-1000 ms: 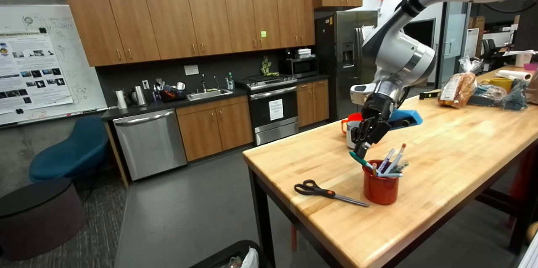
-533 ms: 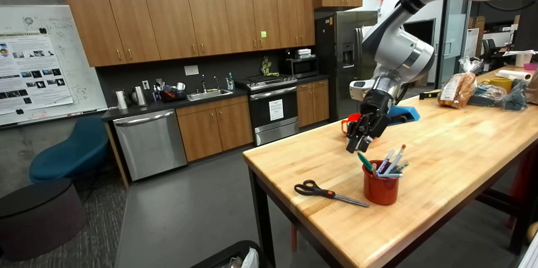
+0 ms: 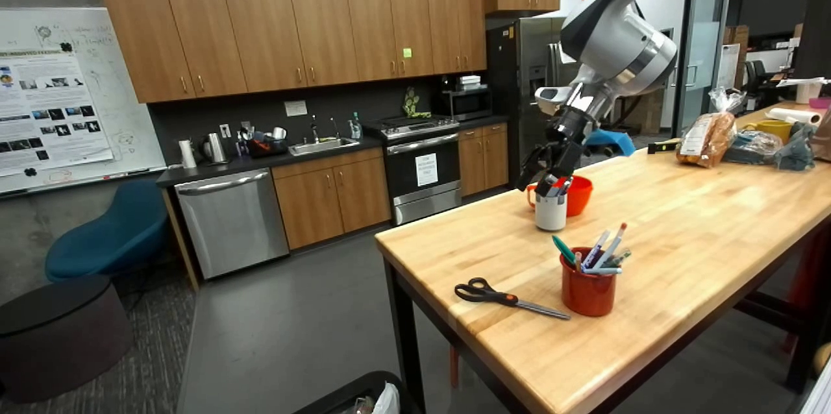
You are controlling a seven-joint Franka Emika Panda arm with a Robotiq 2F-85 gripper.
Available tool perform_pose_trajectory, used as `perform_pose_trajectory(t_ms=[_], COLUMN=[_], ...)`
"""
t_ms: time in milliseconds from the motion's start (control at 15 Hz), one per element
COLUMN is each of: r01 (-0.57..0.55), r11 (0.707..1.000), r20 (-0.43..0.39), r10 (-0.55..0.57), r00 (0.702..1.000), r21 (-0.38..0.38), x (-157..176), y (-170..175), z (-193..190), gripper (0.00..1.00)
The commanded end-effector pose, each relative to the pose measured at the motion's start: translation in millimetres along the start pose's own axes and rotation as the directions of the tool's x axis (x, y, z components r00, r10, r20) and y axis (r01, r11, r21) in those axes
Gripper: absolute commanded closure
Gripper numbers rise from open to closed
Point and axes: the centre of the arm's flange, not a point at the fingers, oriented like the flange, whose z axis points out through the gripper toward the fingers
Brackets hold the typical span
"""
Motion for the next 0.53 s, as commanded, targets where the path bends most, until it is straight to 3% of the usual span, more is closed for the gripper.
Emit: perform_pose_trajectory(t_ms=[0, 200, 467], r01=[-0.088, -0.166, -0.283], r11=[0.979, 0.927, 0.814], r20=[0.011, -0.016, -0.062], r10=[0.092, 0.171, 0.293], r00=[0.996, 0.985, 0.954], r21=[-0.184, -0.337, -0.508], x=[27, 44, 57], y=[-5, -2, 5], z=[-15, -24, -30], gripper=[0.0, 0.0, 0.0])
